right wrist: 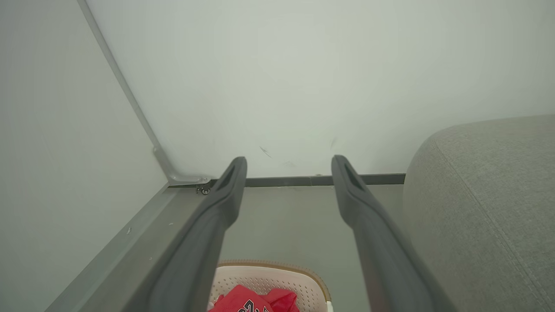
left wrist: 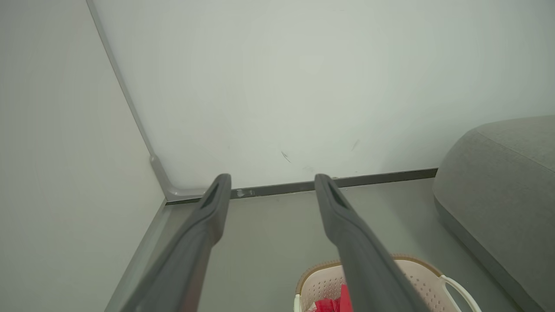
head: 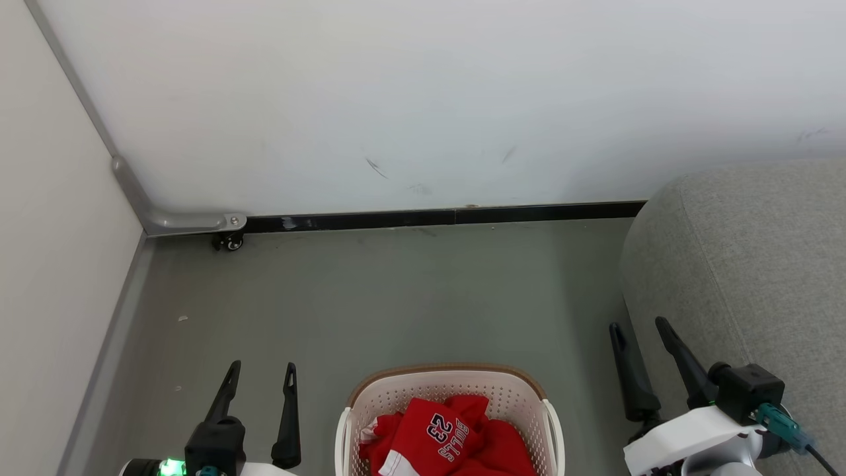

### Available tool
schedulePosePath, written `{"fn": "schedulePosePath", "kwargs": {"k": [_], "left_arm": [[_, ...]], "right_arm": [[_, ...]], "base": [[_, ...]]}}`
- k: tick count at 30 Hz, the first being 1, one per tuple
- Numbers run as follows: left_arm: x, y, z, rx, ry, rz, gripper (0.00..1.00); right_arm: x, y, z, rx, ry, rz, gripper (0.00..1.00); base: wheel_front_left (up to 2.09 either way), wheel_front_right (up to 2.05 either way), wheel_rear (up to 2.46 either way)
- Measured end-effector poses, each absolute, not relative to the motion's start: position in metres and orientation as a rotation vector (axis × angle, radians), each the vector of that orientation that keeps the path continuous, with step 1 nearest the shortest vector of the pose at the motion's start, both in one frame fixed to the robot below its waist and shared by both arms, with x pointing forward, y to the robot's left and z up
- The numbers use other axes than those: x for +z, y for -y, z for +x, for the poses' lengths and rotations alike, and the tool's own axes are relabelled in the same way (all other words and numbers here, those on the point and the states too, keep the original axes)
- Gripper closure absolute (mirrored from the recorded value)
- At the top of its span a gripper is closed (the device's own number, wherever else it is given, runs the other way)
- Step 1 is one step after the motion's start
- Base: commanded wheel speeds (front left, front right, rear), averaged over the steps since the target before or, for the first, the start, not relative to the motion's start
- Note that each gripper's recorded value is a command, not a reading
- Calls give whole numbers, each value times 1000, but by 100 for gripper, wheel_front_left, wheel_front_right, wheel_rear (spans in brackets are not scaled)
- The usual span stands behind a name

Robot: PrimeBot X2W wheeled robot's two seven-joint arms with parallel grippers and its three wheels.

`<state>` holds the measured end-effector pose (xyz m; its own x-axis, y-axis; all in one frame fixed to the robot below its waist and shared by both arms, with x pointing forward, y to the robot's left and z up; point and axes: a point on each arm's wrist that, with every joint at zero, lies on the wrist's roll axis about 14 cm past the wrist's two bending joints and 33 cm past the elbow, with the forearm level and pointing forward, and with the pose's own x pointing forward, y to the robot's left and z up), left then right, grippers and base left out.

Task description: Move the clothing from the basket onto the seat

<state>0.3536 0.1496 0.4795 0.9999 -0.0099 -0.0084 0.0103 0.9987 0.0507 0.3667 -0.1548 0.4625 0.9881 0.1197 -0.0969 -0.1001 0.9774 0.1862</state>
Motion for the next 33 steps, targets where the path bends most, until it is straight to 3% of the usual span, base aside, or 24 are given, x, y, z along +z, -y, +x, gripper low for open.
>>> {"fn": "schedulePosePath", "kwargs": {"k": [33], "left_arm": [[469, -129, 372, -99, -35, 82, 0]], "right_arm": [[458, 167, 373, 74, -106, 165, 0]], "base": [[0, 0, 0]]}}
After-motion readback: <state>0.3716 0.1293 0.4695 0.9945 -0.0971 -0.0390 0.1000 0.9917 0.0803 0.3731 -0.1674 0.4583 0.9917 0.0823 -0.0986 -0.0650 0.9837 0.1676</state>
